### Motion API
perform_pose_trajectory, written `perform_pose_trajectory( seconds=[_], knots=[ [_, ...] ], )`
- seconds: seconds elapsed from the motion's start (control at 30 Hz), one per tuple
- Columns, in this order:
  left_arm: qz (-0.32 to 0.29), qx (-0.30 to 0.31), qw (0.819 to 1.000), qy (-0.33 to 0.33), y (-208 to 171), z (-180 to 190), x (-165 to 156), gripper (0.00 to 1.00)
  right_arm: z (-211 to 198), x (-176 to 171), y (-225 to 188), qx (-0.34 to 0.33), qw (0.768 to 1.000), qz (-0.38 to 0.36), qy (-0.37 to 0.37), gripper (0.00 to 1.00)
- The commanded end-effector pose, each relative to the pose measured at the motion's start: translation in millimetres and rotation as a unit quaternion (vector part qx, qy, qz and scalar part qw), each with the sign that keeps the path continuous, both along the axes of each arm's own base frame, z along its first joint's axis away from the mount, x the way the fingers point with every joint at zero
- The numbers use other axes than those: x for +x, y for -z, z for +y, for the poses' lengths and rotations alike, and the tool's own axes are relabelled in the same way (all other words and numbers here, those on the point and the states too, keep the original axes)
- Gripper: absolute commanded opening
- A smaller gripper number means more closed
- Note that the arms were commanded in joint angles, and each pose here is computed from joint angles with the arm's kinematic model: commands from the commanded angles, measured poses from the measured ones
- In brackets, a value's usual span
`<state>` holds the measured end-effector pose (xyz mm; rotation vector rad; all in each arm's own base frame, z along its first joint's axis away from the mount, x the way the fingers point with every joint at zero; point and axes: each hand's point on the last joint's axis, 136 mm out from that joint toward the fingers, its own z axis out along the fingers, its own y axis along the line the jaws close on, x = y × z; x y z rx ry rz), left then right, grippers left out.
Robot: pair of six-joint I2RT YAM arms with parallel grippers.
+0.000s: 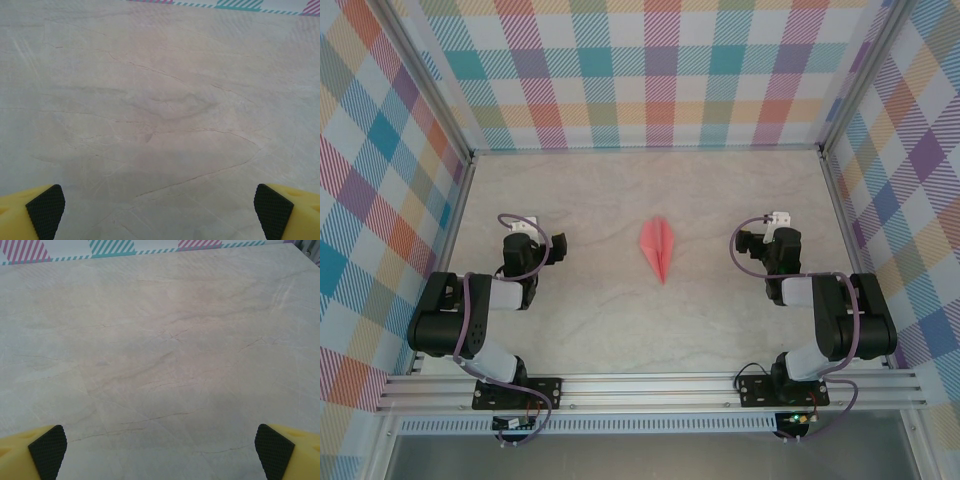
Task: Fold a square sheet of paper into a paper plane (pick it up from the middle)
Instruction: Reset both arms
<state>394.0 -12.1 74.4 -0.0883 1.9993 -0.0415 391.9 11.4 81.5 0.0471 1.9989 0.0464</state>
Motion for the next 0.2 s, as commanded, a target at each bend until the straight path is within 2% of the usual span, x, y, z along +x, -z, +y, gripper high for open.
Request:
perform_pose_trajectory(
  seconds=[0.0, 0.17],
  knots=[
    [-0.003, 0.007, 1.000, 0.007, -3.5, -2.6, 5.9, 1.00, 1.9, 5.2, -10.2, 0.003, 1.000, -0.023, -0.008, 1.00],
    [-0.003, 0.007, 1.000, 0.007, -3.3, -2.8, 5.6, 1.00, 2.0, 5.1, -9.8, 0.003, 1.000, -0.022, -0.008, 1.00]
  ],
)
